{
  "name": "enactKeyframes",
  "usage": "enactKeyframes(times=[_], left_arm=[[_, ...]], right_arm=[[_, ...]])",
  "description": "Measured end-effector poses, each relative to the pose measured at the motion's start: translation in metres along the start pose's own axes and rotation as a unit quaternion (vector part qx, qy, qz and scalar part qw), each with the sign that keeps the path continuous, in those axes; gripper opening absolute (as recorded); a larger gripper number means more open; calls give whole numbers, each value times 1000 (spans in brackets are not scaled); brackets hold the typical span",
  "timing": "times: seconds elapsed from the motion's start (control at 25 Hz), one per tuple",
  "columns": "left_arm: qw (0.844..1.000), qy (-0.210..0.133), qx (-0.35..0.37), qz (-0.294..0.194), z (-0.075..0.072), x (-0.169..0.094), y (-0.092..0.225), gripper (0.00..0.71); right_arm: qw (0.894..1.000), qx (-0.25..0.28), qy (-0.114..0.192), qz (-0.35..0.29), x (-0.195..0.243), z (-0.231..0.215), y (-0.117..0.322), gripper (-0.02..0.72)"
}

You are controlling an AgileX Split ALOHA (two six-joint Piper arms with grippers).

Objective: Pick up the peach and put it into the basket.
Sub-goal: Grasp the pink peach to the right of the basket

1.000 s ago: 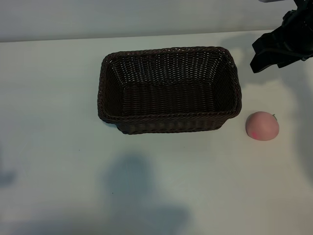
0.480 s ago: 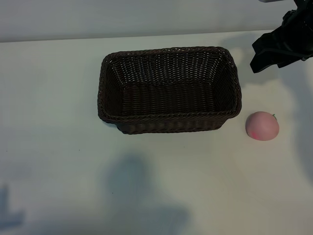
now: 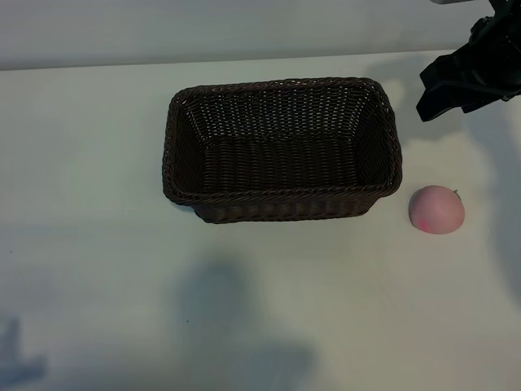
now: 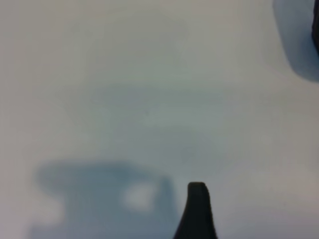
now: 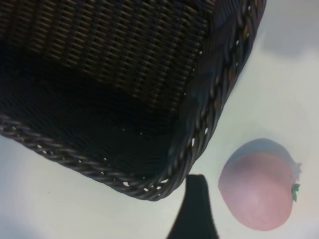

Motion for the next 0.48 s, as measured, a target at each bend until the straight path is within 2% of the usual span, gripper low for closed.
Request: enactKeyframes(times=[0.2,0.48], left_arm=[[1000,0,0,1,0,0,0,594],[1000,0,0,1,0,0,0,594]], right_arm=[[1000,-1,2,0,0,0,0,585],[998,-25,33,36,0,-8,9,585]])
Point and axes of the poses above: a point on each arm's last joint axis where the gripper is mounted, x pointing out along that axis toward the gripper, z along the wrist's bending axis when the last joint is at zero, y = z × x, the point moved 3 cm from there along x, pointing out along that axis toward the gripper, and after that the axes turned 7 degrees about -x, right-handed, at the moved point
